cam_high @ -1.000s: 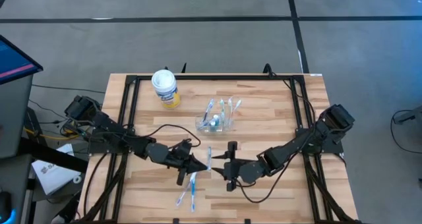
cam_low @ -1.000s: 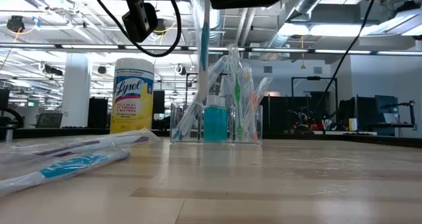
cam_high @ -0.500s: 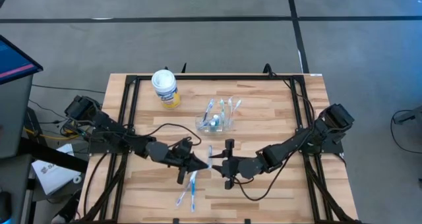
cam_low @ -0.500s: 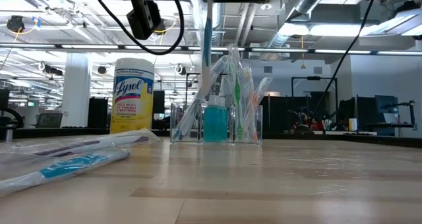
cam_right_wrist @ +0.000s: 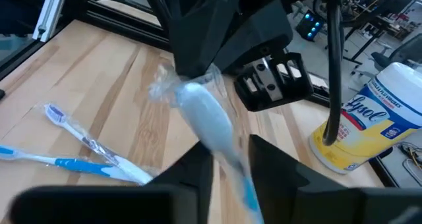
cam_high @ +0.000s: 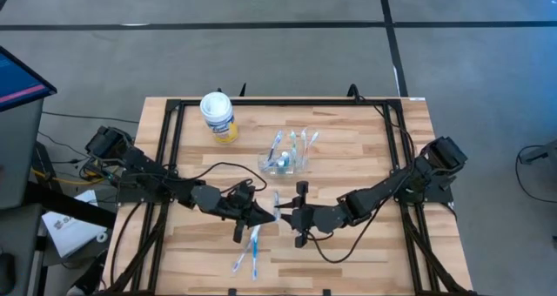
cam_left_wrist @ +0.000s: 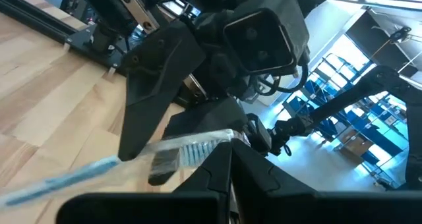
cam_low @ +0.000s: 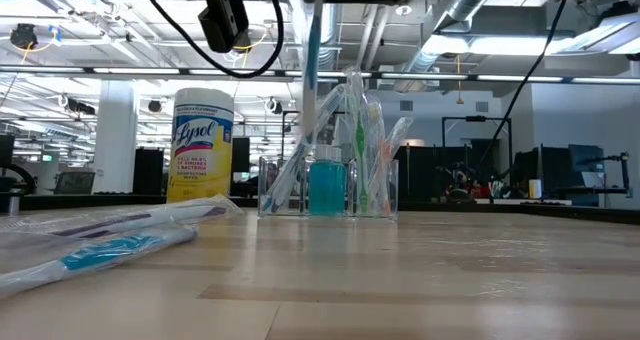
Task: Pick & Place toothbrushing station
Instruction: Put the left blue toothbrush into the transparent organizer
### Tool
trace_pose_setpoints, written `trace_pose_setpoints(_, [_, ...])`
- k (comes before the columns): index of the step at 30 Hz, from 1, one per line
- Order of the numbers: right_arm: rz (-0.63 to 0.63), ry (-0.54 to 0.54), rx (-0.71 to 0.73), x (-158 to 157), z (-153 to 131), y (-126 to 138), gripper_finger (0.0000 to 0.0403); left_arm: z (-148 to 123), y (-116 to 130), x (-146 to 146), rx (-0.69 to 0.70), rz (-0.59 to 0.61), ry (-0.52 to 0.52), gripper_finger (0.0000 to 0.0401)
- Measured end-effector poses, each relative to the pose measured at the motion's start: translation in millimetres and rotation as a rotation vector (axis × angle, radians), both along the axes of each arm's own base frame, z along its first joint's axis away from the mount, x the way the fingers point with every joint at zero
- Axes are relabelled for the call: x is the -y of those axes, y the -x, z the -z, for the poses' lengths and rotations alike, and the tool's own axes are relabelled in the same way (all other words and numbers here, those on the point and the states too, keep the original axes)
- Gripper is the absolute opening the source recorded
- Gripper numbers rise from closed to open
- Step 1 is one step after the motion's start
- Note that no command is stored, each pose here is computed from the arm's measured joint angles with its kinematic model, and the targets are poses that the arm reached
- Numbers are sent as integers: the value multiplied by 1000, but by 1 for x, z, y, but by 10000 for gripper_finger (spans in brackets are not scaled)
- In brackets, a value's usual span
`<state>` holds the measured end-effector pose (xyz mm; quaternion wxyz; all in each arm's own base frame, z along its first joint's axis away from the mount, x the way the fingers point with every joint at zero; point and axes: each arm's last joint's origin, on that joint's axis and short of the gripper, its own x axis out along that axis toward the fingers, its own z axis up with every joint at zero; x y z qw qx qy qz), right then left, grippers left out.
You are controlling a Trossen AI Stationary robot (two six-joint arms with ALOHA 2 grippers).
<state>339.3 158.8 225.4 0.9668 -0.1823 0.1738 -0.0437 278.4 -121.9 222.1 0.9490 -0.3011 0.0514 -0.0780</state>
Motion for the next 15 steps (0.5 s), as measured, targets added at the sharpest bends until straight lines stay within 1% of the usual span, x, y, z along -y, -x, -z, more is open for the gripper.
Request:
trace_pose_setpoints(2, [0,2,0,0,0,0,60,0,0,0,0,0,0,0])
trace_pose_setpoints(4, [-5,14,-6,1,0,0,22,0,0,0,3,-6,1,0])
trace_pose_setpoints(5, [-7,24,-9,0,1,0,14,0,0,0,3,-4,1,0])
trace_pose_setpoints(9, [-12,24,-2,-1,0,0,18,0,0,0,11,-2,-42,1])
trace_pose_setpoints(12, [-12,29,0,-3,0,1,8,-1,1,0,14,2,-50,5])
trace_pose_setpoints(15, [-3,21,7,-3,-1,1,9,-5,2,-1,31,0,-78,14])
